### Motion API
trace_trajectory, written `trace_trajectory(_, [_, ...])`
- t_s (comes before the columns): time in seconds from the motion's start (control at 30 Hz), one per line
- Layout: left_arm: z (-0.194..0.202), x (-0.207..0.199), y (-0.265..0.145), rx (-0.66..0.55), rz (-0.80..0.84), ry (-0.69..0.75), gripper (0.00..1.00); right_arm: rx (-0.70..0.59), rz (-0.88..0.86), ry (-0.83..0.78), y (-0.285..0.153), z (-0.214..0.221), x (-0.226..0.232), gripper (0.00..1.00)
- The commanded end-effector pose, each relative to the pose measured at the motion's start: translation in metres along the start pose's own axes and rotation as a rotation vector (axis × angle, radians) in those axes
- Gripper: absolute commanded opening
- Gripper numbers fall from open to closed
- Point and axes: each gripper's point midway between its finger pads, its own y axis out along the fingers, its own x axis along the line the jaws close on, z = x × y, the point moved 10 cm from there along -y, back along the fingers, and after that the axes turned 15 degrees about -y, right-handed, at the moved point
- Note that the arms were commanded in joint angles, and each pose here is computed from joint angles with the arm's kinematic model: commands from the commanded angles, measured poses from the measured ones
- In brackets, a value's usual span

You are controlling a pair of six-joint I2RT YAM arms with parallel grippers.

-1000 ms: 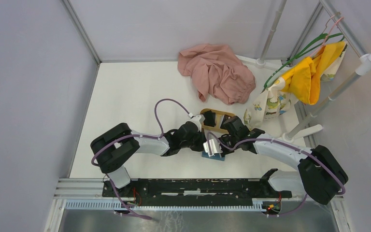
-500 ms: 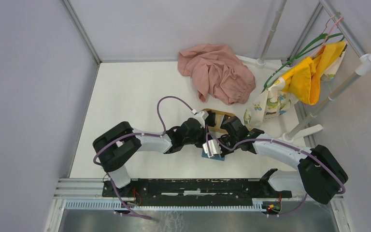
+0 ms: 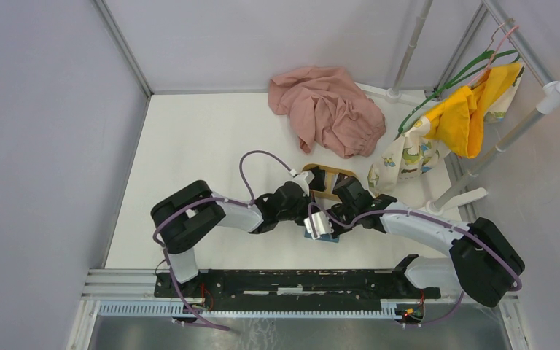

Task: Put the credit cards into the card holder
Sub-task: Close the card holder at the center of the board.

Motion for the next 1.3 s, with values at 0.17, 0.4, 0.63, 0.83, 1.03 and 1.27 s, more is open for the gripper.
trace_trajectory(0.17, [0.028, 0.039, -0.005, 0.048, -0.107, -0.057, 0.02, 0.064, -0.083, 0.008, 0.005, 0.001, 0.007, 0.00])
trace_trajectory(0.4, [0.042, 0.055, -0.004, 0.072, -0.115, -0.087, 0.02, 0.107, -0.134, -0.030, 0.008, -0.001, 0.011, 0.00])
trace_trajectory(0.63, [0.052, 0.063, -0.001, 0.098, -0.121, -0.104, 0.02, 0.148, -0.184, -0.109, 0.011, -0.007, 0.016, 0.00])
trace_trajectory(0.83, [0.055, 0.066, -0.002, 0.098, -0.110, -0.117, 0.02, 0.133, -0.169, -0.076, 0.011, -0.010, 0.009, 0.11])
trace_trajectory(1.03, [0.038, 0.039, -0.002, 0.048, -0.068, -0.071, 0.05, -0.009, -0.059, -0.015, -0.017, -0.015, -0.011, 0.60])
trace_trajectory(1.27, [-0.001, -0.014, -0.028, -0.117, 0.014, 0.024, 0.33, -0.095, 0.107, -0.016, -0.060, -0.018, -0.019, 0.83])
